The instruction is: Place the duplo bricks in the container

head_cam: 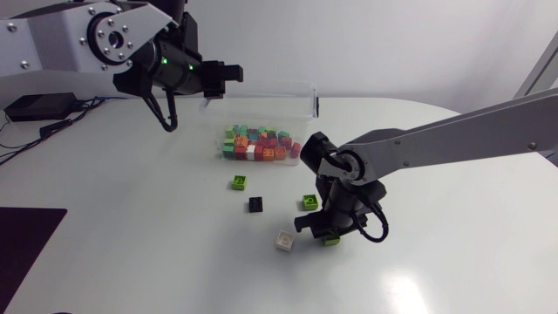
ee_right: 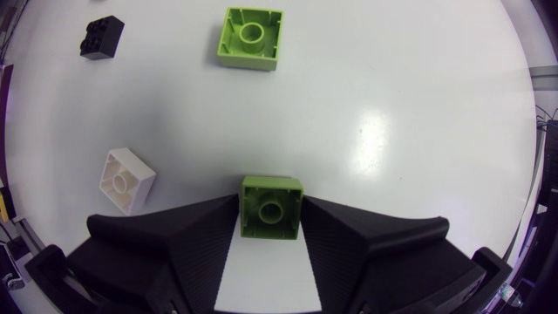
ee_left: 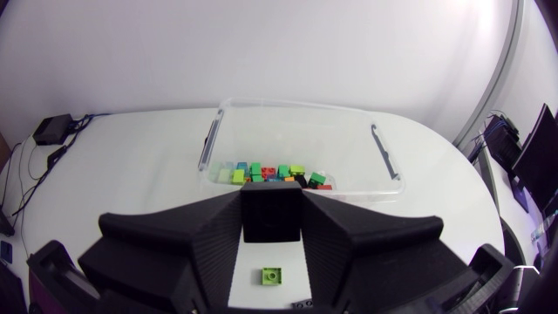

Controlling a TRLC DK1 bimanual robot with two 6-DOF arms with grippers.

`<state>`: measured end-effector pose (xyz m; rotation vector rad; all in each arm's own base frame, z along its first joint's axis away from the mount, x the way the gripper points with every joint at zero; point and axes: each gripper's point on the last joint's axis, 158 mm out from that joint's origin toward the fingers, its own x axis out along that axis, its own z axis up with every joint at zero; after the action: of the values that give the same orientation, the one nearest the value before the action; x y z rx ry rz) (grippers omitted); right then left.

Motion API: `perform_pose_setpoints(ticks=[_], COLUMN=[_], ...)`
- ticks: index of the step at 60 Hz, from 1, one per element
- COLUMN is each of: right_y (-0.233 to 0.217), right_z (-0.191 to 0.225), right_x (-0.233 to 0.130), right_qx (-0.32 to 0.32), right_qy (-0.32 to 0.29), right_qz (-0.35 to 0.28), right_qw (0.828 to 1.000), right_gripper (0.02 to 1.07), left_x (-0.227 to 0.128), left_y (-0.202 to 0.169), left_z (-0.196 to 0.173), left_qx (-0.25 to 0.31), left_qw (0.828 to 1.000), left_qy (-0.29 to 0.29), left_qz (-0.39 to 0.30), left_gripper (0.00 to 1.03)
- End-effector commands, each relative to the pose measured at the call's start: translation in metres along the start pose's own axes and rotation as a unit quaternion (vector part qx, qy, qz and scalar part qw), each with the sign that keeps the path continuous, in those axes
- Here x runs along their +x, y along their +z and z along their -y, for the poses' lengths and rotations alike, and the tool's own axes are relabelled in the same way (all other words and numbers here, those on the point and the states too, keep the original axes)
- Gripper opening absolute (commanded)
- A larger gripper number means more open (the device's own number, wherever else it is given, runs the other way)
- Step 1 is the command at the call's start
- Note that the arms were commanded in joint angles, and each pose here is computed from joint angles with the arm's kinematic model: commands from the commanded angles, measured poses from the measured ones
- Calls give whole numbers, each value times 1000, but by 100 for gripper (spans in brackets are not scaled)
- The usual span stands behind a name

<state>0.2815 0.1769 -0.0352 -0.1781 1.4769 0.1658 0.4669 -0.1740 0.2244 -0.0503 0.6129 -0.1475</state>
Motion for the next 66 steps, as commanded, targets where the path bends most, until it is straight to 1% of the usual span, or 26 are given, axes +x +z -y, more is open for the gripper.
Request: perform_pose_setpoints(ticks=[1,5,11,12,16,22,36,44,47,48,49,51,52,55,59,61,64,66], right_y=[-4,-7,0,4,12,29,64,79,86,89,92,96,98,105,115,120,129,134], right_z=[0,2,4,3,1,3,6,1,0,-1,-2,-3,-3,-4,-6,-7,-9,-9], right_x=[8,8,-5,-14,-31,-60,-106,-127,-135,-140,-144,-150,-152,-162,-177,-184,-195,-202], right_qx=[11,12,8,7,4,0,1,-2,-2,-3,-3,-3,-2,0,1,-1,-1,-1], right_qy=[-5,-6,-11,-6,-1,8,28,39,42,45,47,49,50,54,59,61,65,67], right_qz=[-16,-20,5,17,38,76,147,182,194,204,210,217,221,233,252,261,278,287], right_qw=[1000,1000,1000,1000,999,997,989,982,980,978,977,975,974,971,966,963,958,955], right_gripper=[39,35,28,28,28,28,28,28,28,28,28,28,28,28,28,28,28,28], left_x=[1,3,9,12,19,39,83,102,110,114,116,120,122,125,126,126,122,117], left_y=[21,26,32,34,38,42,43,47,47,48,48,47,46,47,47,48,51,53], left_z=[2,6,11,12,15,14,7,-1,-5,-5,-5,-5,-6,-4,-2,-2,-4,-3], left_qx=[5,8,11,10,11,9,1,5,5,8,9,11,13,16,27,31,34,33], left_qw=[1000,999,999,999,998,999,999,999,999,999,999,999,999,999,999,999,999,999], left_qy=[0,-4,-8,-9,-11,-6,-11,-8,-6,-7,-7,-6,-5,-6,-6,-6,-6,-12], left_qz=[25,34,44,48,55,53,41,39,38,37,37,34,33,32,31,32,34,34], left_gripper=[24,24,24,24,24,24,26,29,31,33,37,46,53,68,85,88,96,98])
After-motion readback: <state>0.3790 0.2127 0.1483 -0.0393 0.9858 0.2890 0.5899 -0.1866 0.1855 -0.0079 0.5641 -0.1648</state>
